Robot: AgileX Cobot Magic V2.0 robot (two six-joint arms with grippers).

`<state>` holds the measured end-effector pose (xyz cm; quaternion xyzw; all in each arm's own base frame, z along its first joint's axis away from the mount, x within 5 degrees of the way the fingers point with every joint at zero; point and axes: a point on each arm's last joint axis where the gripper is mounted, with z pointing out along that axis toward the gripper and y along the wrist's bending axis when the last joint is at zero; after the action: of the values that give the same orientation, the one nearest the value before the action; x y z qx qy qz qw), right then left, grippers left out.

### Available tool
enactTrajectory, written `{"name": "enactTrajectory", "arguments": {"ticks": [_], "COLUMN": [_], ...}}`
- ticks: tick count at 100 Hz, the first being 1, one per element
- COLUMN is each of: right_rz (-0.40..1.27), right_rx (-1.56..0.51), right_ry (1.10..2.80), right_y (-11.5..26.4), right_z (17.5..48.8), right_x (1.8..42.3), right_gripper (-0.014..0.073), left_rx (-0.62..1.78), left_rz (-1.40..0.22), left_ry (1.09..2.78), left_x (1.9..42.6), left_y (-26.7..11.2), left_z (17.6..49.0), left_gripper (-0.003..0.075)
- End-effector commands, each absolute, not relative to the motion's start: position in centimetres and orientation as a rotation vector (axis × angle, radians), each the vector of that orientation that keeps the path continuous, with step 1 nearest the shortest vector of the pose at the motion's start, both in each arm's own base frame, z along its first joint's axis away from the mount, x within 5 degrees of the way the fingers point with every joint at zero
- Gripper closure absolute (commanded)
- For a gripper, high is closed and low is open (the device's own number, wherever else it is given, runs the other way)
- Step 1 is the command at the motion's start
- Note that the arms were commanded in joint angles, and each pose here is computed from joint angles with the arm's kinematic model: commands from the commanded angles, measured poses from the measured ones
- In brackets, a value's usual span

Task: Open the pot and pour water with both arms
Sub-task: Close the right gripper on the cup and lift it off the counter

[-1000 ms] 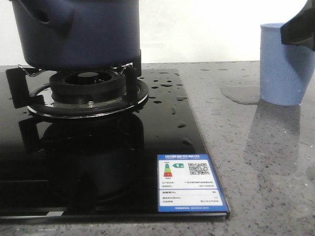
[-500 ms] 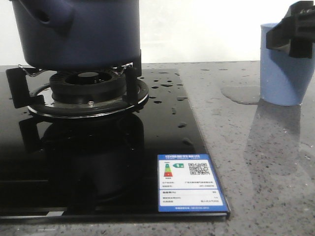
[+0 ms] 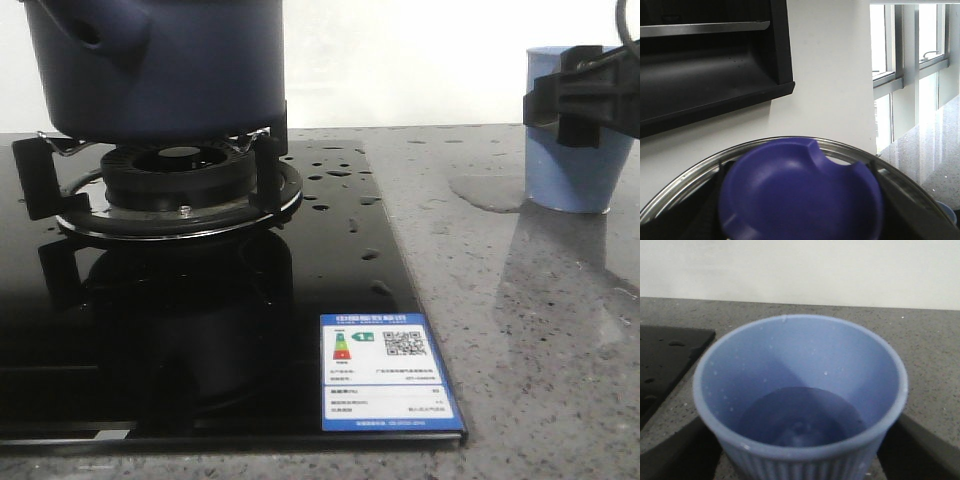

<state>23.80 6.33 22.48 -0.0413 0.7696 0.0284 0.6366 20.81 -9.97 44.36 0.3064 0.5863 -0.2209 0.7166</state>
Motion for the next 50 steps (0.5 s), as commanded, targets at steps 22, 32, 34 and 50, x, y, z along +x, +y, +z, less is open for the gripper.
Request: {"name": "enactTrajectory", "arguments": {"ticks": [22, 32, 34, 50], "right_rz": [0.046, 0.044, 0.044, 0.079], "right_rx": [-0.084, -0.081, -0.079, -0.149], "right_ry": [1.635, 1.625, 1.616, 1.515], "right_y": [6.4, 6.4, 6.4, 6.8], "right_z": [23.9, 23.9, 24.1, 26.2], "right_x": [24.7, 24.7, 24.6, 23.7], "right_gripper": [0.0294, 0.0355, 0.0368, 0.0394], "left_rx": [0.65, 0.65, 0.65, 0.647], "left_rz": [-0.562, -0.562, -0.562, -0.559], "left_ry": [1.212, 1.212, 1.212, 1.211], "left_x": [19.5, 19.5, 19.5, 19.4], "left_y": [-10.0, -10.0, -10.0, -10.0], "left_z": [46.6, 46.6, 46.6, 46.6], "left_gripper": [0.0469, 0.0469, 0.0469, 0.0469]}}
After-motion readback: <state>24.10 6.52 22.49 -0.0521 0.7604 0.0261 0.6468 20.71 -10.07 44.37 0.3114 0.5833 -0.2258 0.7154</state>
